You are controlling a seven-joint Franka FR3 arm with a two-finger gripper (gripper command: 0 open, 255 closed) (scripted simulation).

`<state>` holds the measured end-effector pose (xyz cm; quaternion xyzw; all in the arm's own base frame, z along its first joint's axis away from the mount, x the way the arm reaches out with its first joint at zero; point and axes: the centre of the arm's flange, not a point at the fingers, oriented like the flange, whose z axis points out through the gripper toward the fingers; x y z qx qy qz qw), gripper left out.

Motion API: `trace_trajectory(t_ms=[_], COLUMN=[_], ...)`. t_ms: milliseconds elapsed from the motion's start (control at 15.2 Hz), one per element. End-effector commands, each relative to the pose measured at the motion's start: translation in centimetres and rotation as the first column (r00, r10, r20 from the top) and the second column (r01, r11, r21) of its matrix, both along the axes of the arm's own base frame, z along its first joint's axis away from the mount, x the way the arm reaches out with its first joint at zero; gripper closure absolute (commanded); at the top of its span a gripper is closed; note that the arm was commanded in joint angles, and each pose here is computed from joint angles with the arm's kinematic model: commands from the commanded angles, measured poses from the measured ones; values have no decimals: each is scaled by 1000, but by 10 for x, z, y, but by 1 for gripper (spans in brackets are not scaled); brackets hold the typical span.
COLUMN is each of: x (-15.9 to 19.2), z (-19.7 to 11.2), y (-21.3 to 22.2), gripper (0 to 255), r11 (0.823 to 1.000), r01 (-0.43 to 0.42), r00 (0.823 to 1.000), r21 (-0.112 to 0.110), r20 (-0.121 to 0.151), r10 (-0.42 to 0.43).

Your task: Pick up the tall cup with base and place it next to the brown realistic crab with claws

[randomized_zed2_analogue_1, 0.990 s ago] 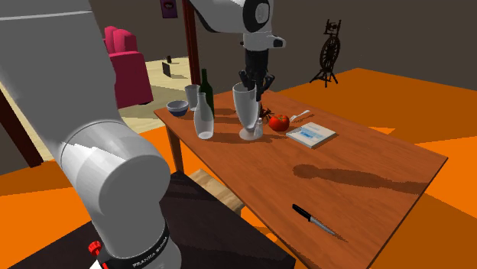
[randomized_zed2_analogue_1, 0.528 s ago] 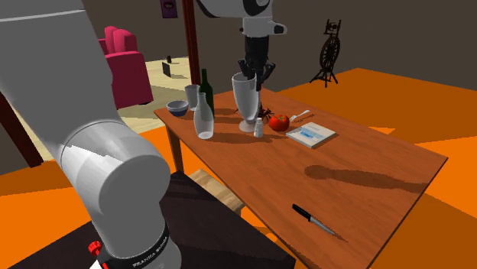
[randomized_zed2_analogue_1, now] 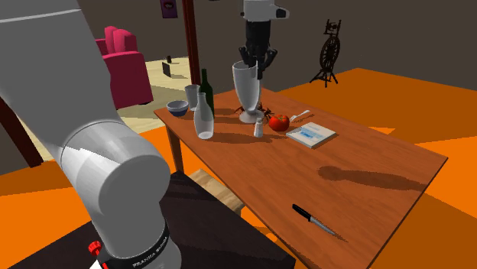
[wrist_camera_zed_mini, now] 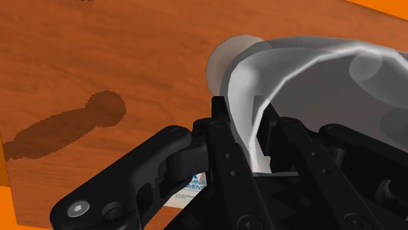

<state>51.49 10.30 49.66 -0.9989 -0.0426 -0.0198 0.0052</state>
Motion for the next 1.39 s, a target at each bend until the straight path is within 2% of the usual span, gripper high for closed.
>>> trace_trajectory(t_ms=[0, 264, 1320], x=[-1, -1, 121], z=[12, 29, -48], y=[0, 0, 155], gripper=[255, 255, 255], r11=[1000, 1000, 1000], r01=[0, 0, 0], r00=[1000, 1000, 1000], r21=[0, 0, 0], r20=[1, 1, 1], r10=[0, 0, 0])
